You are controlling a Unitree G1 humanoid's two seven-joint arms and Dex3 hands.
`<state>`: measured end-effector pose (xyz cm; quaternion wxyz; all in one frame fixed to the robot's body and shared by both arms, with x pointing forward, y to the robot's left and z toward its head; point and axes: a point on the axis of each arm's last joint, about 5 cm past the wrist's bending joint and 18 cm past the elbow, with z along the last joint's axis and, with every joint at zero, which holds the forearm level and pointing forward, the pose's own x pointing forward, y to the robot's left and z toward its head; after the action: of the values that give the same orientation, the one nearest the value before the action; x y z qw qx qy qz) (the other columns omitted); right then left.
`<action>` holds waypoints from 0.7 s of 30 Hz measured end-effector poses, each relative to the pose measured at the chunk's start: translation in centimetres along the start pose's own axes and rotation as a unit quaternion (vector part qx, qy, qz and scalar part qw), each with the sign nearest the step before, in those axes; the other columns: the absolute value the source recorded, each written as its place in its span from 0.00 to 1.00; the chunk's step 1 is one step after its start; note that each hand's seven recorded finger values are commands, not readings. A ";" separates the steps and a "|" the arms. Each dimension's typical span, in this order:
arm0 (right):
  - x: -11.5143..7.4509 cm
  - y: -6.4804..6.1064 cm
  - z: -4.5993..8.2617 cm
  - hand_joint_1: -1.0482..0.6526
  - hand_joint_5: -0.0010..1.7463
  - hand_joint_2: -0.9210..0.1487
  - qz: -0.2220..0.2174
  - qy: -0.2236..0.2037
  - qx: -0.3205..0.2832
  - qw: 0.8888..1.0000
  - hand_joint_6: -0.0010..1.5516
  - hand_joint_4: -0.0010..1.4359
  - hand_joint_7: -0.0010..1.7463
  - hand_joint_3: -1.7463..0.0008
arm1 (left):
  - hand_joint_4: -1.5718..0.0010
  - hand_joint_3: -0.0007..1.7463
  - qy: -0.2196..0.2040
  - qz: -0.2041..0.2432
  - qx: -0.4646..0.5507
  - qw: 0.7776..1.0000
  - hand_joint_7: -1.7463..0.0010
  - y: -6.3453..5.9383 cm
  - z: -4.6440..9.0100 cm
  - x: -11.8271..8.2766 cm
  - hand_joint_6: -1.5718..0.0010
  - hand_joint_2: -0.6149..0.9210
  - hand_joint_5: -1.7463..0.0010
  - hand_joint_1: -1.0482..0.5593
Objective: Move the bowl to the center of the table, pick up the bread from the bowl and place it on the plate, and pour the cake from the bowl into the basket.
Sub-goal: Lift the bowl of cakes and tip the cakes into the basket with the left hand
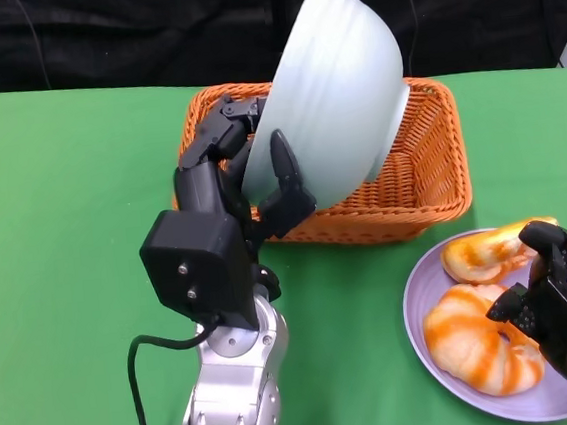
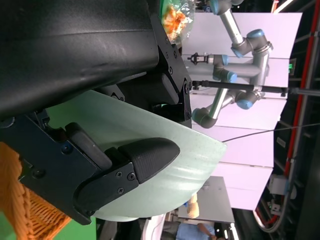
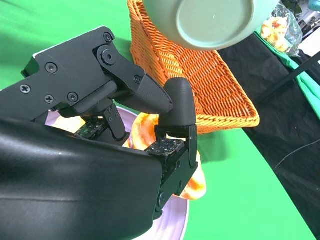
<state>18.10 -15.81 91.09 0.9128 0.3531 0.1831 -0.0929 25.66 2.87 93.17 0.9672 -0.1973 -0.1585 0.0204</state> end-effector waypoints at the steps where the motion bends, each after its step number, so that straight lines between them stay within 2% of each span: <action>1: 0.0 0.0 0.0 0.57 1.00 0.11 0.000 0.000 0.000 1.000 0.43 0.59 0.95 0.48 | 0.44 0.81 0.003 0.000 -0.004 1.000 0.41 0.0 0.0 0.0 0.33 0.55 0.20 0.60; 7: 0.0 0.0 0.0 0.56 1.00 0.11 0.000 0.000 0.000 1.000 0.43 0.59 0.95 0.48 | 0.42 0.85 0.017 -0.003 -0.018 1.000 0.40 -0.2 -0.1 0.1 0.34 0.53 0.19 0.59; 11: 0.0 0.0 0.0 0.56 1.00 0.11 0.000 0.000 0.000 1.000 0.44 0.59 0.95 0.48 | 0.45 0.84 0.032 -0.007 -0.040 0.999 0.37 -0.2 -0.1 0.3 0.39 0.52 0.15 0.57; 13: 0.0 0.0 0.0 0.57 1.00 0.11 0.000 0.000 0.001 1.000 0.44 0.59 0.94 0.48 | 0.47 0.84 0.044 -0.009 -0.044 0.998 0.34 -0.2 -0.2 0.3 0.41 0.52 0.14 0.59; 21: 0.0 0.0 0.0 0.56 1.00 0.10 -0.003 0.001 0.000 1.000 0.43 0.59 0.95 0.48 | 0.51 0.76 0.079 -0.005 -0.049 0.996 0.32 -0.1 -0.4 0.4 0.43 0.56 0.11 0.61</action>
<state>18.10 -15.80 91.10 0.9123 0.3528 0.1847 -0.0954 26.12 2.69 92.97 0.9659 -0.2450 -0.0832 -0.0084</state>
